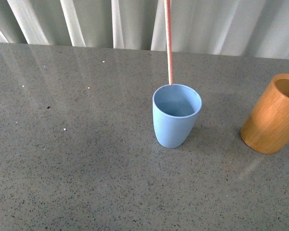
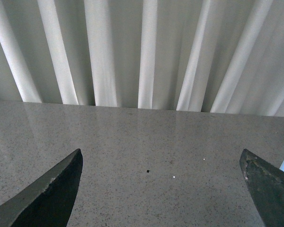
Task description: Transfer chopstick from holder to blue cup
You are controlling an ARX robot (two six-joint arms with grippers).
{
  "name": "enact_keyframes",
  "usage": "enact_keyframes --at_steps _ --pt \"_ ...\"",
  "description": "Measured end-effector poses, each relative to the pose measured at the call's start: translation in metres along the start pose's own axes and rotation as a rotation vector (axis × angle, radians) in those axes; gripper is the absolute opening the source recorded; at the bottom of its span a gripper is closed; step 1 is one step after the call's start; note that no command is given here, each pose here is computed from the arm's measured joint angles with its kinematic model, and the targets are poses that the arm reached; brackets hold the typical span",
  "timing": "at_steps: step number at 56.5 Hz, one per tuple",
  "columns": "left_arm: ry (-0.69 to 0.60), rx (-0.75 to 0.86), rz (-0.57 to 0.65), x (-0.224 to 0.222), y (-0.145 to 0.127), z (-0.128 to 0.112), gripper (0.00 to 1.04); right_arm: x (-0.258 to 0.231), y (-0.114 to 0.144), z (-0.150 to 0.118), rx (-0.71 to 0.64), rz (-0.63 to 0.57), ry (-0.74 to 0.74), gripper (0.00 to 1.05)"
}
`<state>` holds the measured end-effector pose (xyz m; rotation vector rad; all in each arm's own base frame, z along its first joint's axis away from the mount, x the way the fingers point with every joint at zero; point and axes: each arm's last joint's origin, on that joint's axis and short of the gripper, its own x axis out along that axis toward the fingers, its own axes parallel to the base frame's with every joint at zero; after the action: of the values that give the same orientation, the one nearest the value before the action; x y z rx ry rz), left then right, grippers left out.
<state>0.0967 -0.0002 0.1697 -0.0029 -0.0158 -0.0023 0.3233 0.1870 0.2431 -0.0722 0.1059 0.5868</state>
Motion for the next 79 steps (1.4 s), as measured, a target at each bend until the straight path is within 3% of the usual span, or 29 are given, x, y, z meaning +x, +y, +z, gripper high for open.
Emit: enact_keyframes --at_steps 37,49,57,65,79 --pt "0.000 0.000 0.000 0.000 0.000 0.000 0.98 0.020 0.009 -0.032 0.042 0.014 0.039 0.02" --pt "0.000 0.000 0.000 0.000 0.000 0.000 0.98 0.017 0.011 -0.032 0.065 0.020 0.040 0.49" --pt "0.000 0.000 0.000 0.000 0.000 0.000 0.98 0.004 0.001 -0.018 0.067 -0.017 0.009 0.70" --pt "0.000 0.000 0.000 0.000 0.000 0.000 0.98 -0.031 -0.024 0.001 0.065 -0.135 -0.034 0.95" --pt "0.000 0.000 0.000 0.000 0.000 0.000 0.98 -0.132 -0.094 -0.006 0.092 -0.522 -0.021 0.95"
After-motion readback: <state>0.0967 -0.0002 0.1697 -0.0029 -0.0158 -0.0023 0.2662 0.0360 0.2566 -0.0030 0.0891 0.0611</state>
